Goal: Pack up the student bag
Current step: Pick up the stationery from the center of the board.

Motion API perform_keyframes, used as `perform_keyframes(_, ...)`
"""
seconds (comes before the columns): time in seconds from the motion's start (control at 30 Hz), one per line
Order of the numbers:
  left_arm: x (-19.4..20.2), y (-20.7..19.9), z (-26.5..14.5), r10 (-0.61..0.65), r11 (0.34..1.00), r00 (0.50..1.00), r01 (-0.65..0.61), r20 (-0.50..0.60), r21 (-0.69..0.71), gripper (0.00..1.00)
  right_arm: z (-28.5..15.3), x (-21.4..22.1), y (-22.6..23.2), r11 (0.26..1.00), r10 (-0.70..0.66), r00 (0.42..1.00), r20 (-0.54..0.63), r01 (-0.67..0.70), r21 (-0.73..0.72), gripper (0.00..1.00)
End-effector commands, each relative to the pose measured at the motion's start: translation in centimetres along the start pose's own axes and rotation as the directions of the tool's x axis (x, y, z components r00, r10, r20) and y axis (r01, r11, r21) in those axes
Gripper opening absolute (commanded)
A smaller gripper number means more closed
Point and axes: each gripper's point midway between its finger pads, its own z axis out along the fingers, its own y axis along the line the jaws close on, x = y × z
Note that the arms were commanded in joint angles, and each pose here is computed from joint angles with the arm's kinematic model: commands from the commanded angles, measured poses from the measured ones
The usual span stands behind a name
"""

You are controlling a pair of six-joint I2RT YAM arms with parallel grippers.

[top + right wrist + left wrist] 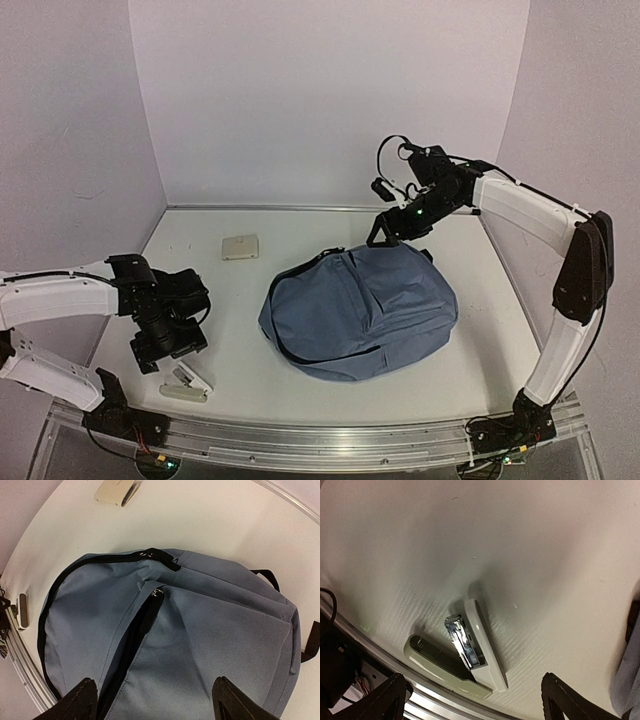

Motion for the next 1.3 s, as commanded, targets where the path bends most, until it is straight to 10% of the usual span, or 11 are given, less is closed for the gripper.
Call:
perform_keyframes(0.0, -0.7, 1.5, 0.8, -0.229, 0.972, 0.971, 0.232, 0.061, -0.036, 0.93, -1.5, -1.5, 0.7, 1.0, -0.01, 0.999, 0.053, 0.01, -0.011, 0.79)
perform_keyframes(0.33, 0.1, -1.0, 4.2, -0.264, 0.964, 0.964, 0.264, 0.021, 0.018, 0.72, -1.6, -1.4, 0.8, 1.0, -0.006, 0.999, 0.052, 0.006, -0.01, 0.79)
perform_keyframes(0.97, 0.3, -1.5, 6.9, -0.336, 0.942, 0.941, 0.335, 0.03, 0.027, 0.62, -2.0, -1.5, 0.7, 1.0, -0.009, 0.998, 0.055, 0.009, 0.002, 0.8)
perform_keyframes(1.27, -3.5, -4.0, 6.4, -0.304, 0.951, 0.946, 0.295, 0.114, 0.092, 0.38, -1.8, -1.3, 1.1, 1.0, 0.002, 0.999, 0.048, -0.001, -0.026, 0.8)
